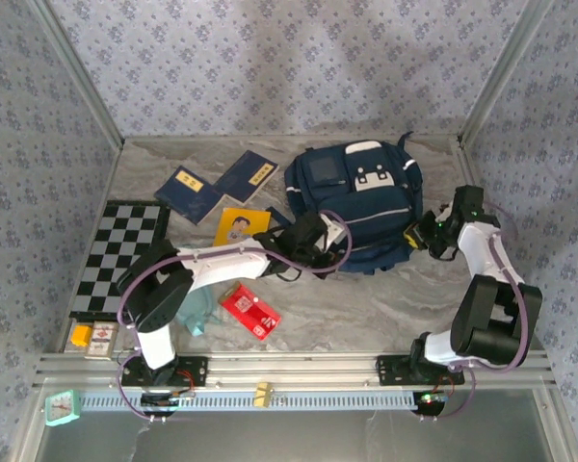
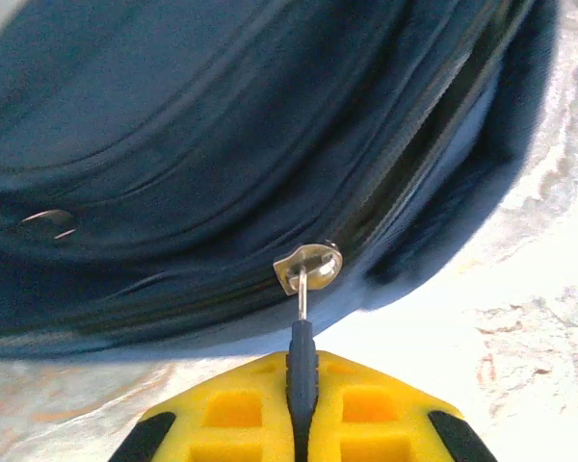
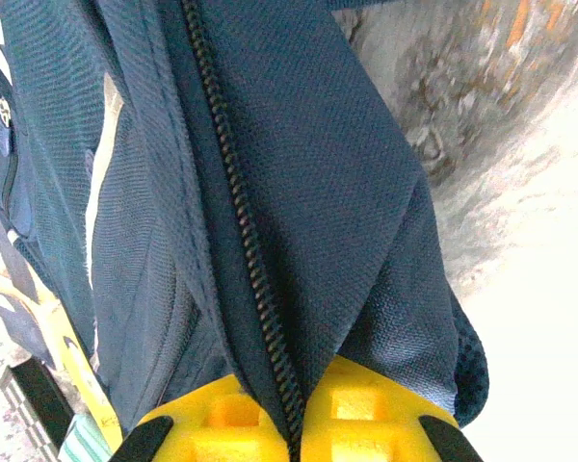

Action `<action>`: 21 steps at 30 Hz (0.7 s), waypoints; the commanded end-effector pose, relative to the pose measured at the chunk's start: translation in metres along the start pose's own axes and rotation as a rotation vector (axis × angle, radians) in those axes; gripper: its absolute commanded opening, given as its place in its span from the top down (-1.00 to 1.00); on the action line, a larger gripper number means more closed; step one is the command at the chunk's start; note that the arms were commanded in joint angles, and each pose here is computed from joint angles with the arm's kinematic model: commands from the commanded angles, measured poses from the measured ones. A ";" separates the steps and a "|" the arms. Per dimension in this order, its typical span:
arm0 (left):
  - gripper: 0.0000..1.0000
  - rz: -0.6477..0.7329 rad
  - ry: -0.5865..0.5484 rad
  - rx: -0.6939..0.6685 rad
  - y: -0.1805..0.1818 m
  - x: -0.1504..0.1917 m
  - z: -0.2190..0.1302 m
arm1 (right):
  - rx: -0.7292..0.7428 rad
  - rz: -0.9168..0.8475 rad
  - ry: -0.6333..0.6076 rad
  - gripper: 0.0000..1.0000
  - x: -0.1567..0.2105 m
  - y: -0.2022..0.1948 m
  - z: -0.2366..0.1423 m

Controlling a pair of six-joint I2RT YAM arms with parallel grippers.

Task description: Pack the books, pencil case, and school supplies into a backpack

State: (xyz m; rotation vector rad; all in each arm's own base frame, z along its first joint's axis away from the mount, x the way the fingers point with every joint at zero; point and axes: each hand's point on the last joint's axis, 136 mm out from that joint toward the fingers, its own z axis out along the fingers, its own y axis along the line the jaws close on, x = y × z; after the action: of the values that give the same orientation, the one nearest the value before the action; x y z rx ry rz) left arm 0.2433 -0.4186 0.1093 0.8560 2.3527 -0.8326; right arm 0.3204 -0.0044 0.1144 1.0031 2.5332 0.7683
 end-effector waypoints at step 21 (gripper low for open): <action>1.00 0.055 -0.080 0.084 -0.024 -0.041 -0.001 | -0.093 0.128 0.054 -0.70 0.107 0.053 0.000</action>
State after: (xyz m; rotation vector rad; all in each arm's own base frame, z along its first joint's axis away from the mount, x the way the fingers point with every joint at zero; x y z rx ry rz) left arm 0.2517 -0.4308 0.1208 0.8678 2.3249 -0.8705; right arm 0.2625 0.0937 0.1418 0.9273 2.5549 0.9335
